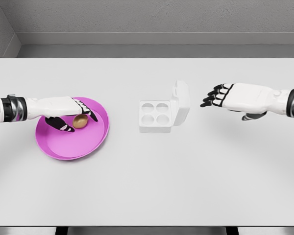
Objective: Pack egg into the box and close the box lid
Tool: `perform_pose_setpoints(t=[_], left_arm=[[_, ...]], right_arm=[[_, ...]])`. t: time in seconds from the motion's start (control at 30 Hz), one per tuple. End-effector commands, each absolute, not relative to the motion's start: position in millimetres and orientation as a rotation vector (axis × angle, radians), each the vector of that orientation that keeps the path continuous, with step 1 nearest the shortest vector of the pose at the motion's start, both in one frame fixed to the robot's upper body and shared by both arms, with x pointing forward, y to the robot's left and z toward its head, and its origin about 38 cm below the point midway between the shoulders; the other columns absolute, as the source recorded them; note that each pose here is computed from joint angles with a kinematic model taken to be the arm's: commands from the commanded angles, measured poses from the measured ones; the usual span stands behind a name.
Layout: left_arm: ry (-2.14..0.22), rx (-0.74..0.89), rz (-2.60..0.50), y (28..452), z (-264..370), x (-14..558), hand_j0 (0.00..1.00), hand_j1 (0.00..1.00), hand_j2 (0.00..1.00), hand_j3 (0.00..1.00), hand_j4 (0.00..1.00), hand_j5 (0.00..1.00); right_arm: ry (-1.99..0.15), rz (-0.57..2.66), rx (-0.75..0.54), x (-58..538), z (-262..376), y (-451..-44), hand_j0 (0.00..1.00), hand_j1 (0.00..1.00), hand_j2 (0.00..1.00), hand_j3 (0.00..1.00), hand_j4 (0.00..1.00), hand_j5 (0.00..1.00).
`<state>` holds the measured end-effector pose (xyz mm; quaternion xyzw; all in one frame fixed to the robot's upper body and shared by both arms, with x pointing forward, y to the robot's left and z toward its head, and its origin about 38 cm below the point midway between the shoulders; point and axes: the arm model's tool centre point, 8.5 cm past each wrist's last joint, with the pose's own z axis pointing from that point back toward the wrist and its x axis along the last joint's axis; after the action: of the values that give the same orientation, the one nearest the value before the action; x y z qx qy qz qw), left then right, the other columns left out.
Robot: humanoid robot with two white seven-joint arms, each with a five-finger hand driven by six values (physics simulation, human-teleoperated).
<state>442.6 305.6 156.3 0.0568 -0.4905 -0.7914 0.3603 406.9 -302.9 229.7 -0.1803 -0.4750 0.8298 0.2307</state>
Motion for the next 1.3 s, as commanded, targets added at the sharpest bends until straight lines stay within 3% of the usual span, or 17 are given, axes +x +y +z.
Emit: perform_pose_setpoints(t=[0.0, 0.5, 0.6, 0.63, 0.93, 1.27], left_arm=[[-1.267, 0.146, -2.034, 306, 157, 443, 0.77, 0.77, 0.77, 0.77, 0.77, 0.77], [-1.26, 0.138, -2.047, 302, 153, 442, 0.69, 0.69, 0.69, 0.69, 0.69, 0.69], [-1.26, 0.138, -2.047, 302, 153, 442, 0.63, 0.63, 0.63, 0.63, 0.63, 0.63], [-1.253, 0.144, -2.054, 302, 152, 442, 0.55, 0.55, 0.55, 0.55, 0.55, 0.55], [-1.254, 0.142, -2.058, 301, 152, 441, 0.46, 0.46, 0.46, 0.46, 0.46, 0.46], [-1.335, 0.151, -2.093, 281, 175, 444, 0.44, 0.44, 0.44, 0.44, 0.44, 0.44]], right_arm=[[-1.31, 2.281, -0.497, 408, 228, -300, 1.0, 1.0, 1.0, 1.0, 1.0, 1.0], [-1.33, 2.286, -0.478, 409, 224, -290, 1.0, 1.0, 1.0, 1.0, 1.0, 1.0], [-1.328, 2.288, -0.478, 409, 224, -290, 1.0, 1.0, 1.0, 1.0, 1.0, 1.0], [-1.328, 2.288, -0.478, 409, 224, -290, 1.0, 1.0, 1.0, 1.0, 1.0, 1.0], [-1.329, 2.288, -0.477, 409, 224, -289, 1.0, 1.0, 1.0, 1.0, 1.0, 1.0], [-1.331, 2.288, -0.48, 410, 225, -289, 1.0, 1.0, 1.0, 1.0, 1.0, 1.0]])
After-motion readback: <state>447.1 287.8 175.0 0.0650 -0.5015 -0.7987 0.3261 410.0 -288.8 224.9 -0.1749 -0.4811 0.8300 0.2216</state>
